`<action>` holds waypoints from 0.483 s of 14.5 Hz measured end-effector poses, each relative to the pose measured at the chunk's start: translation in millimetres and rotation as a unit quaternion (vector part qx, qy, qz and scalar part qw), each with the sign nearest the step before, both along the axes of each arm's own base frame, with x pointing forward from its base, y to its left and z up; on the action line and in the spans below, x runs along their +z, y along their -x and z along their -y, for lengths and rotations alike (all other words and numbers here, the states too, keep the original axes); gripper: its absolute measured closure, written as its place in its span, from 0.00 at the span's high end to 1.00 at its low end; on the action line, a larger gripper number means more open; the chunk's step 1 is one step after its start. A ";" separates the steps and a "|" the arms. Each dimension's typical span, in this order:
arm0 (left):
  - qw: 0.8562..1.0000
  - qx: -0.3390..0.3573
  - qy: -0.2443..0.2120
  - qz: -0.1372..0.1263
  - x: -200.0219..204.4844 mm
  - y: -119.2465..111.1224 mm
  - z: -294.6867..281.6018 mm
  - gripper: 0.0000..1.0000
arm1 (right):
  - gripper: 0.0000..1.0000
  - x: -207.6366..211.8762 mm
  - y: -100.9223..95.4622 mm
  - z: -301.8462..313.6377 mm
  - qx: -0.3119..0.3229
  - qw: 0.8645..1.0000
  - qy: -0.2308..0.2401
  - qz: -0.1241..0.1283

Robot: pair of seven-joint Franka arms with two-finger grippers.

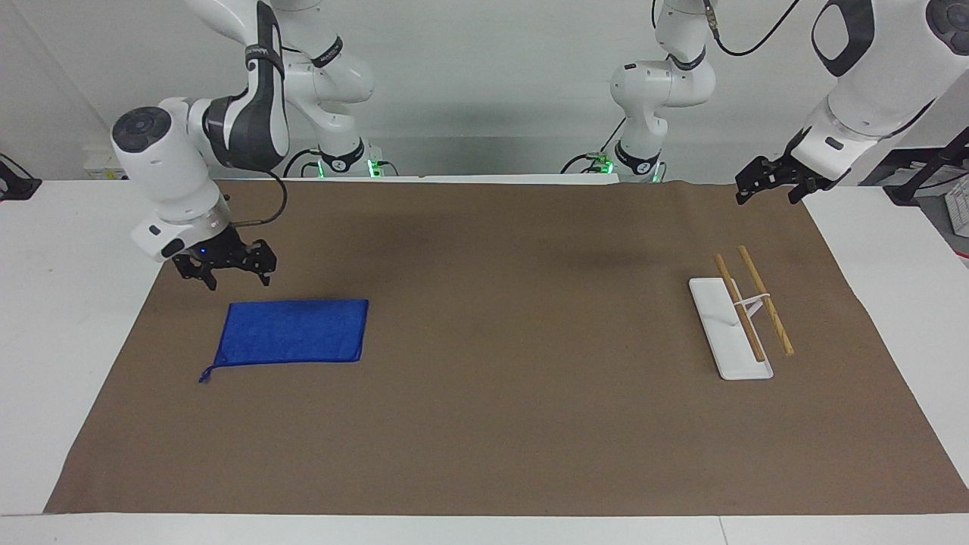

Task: Right arm passes towel to left arm to hang
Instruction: 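Reach the right gripper down to the blue towel's near edge, then close the right gripper on the blue towel's edge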

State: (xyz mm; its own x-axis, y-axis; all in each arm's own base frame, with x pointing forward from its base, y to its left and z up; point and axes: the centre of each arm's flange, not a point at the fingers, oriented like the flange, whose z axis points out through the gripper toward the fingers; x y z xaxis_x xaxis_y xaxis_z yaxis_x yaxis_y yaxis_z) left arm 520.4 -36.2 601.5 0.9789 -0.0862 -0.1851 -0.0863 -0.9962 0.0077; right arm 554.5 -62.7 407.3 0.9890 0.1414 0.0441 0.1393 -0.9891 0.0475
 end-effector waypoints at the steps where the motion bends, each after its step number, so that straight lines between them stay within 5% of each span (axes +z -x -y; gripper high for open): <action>1: 1.000 0.000 0.000 0.000 0.0 0.0 0.0 1.00 | 0.99 -16.6 1.2 2.6 0.002 1.000 0.000 0.003; 7: 1.000 0.000 0.000 0.000 0.0 0.0 0.0 1.00 | 0.98 -78.2 0.8 11.9 0.019 1.000 0.003 0.011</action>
